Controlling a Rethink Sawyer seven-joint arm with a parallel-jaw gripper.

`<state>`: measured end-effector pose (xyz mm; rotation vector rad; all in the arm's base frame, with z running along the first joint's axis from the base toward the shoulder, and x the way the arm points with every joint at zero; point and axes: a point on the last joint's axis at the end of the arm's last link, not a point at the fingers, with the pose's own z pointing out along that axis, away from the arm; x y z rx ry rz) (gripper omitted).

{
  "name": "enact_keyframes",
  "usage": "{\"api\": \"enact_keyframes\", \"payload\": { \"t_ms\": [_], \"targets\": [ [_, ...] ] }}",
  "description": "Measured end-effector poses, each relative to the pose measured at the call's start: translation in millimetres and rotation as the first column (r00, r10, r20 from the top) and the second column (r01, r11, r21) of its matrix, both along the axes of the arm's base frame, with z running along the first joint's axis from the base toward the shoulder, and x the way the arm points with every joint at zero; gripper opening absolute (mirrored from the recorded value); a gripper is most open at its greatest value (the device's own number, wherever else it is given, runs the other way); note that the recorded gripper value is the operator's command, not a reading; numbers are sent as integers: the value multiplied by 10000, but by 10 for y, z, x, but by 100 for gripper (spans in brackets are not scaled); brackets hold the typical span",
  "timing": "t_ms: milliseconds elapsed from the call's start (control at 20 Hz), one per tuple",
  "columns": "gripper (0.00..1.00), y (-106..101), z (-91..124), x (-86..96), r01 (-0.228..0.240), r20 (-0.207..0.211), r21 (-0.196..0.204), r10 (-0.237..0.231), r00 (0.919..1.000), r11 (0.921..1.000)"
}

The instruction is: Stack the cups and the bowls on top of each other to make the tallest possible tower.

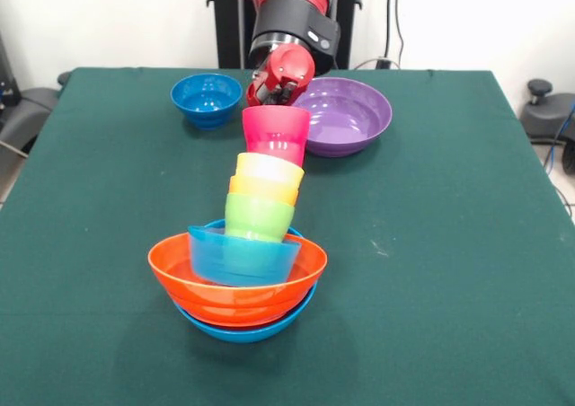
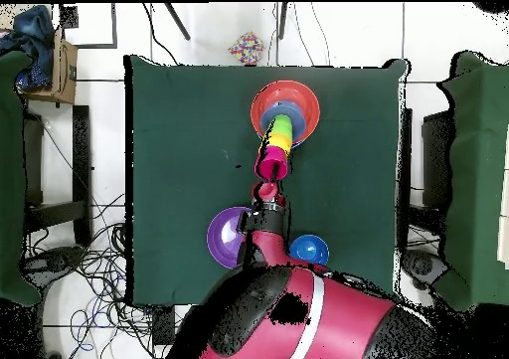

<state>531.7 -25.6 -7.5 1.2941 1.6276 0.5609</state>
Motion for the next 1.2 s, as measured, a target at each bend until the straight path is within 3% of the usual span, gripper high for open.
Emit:
{"api": "enact_keyframes", "payload": {
  "t_ms": [900, 1200],
  "targets": [
    [0, -234, -100, 129, 182, 223, -290, -175, 9996, 9994],
    [0, -331, -127, 190, 216, 29, -415, -215, 9998, 9989]
  ]
}}
